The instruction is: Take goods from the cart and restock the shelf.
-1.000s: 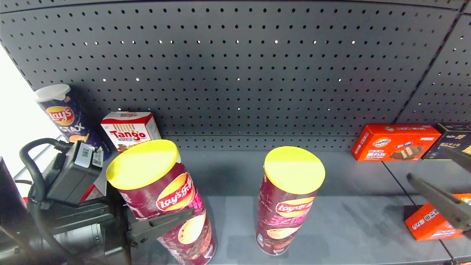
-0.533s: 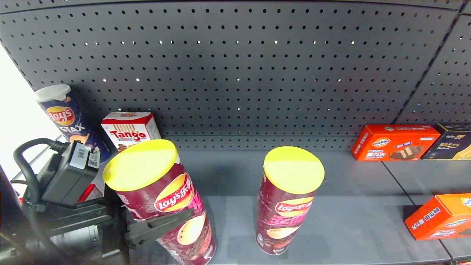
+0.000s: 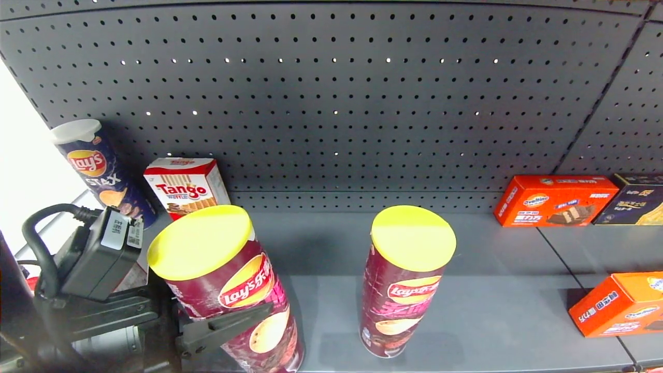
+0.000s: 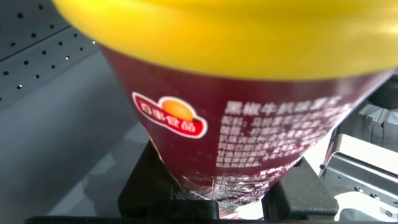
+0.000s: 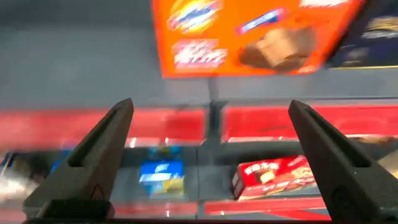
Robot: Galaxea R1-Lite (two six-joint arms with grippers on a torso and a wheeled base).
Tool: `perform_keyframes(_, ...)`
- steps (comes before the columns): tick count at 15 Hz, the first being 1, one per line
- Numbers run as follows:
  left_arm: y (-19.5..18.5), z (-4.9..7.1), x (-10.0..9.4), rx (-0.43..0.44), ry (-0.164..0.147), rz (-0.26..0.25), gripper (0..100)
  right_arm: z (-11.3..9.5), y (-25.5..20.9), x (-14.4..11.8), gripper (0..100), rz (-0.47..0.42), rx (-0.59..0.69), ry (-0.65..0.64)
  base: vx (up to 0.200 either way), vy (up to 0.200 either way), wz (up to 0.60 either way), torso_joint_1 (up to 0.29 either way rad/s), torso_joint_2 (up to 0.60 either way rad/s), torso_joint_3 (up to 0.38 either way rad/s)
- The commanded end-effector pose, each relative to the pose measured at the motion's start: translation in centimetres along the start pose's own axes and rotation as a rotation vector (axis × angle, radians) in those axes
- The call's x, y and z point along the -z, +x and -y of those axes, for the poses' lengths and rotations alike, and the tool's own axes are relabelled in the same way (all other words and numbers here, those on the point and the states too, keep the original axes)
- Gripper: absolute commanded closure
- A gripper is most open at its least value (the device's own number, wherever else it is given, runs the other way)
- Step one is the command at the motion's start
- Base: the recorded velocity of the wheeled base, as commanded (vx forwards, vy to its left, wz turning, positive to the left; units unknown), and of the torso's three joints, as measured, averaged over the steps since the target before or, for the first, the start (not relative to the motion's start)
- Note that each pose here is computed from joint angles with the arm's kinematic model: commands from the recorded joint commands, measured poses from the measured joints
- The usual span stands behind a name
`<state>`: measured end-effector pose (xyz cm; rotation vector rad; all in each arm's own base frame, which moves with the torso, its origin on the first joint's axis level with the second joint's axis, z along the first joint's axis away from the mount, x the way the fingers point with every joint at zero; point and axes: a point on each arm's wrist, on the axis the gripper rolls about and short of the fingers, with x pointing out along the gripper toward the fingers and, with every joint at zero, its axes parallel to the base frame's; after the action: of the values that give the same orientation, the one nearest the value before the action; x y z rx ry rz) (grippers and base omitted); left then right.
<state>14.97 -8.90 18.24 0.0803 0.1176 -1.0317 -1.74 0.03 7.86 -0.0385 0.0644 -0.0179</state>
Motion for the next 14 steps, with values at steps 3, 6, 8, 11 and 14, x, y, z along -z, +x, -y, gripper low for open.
perform_keyframes(3, -0.1, 0.1, 0.1, -0.004, 0.000, 0.000, 100, 0.0, -0.5, 0.3, 0, 0.066, -0.033, 0.041, 0.000, 0.000, 0.00, 0.000, 0.00, 0.000)
perform_keyframes(6, -0.4, 0.3, -0.8, 0.004, 0.019, 0.034, 100, 0.0, -0.5, 0.3, 0, 0.066, -0.033, 0.041, 0.000, 0.000, 0.00, 0.000, 0.00, 0.000)
perform_keyframes(8, -0.1, 0.8, -1.6, 0.038, 0.037, 0.057, 100, 0.0, -0.5, 0.3, 0, 0.066, -0.032, 0.041, 0.000, 0.000, 0.00, 0.000, 0.00, 0.000)
perform_keyframes(11, 0.3, 0.3, -4.4, 0.019, 0.079, 0.137, 100, 0.0, -0.5, 0.3, 0, 0.066, -0.032, 0.041, 0.000, 0.000, 0.00, 0.000, 0.00, 0.000)
perform_keyframes(14, 2.1, -1.3, -7.1, -0.066, 0.092, 0.184, 100, 0.0, -0.5, 0.3, 0, 0.066, -0.033, 0.041, 0.000, 0.000, 0.00, 0.000, 0.00, 0.000)
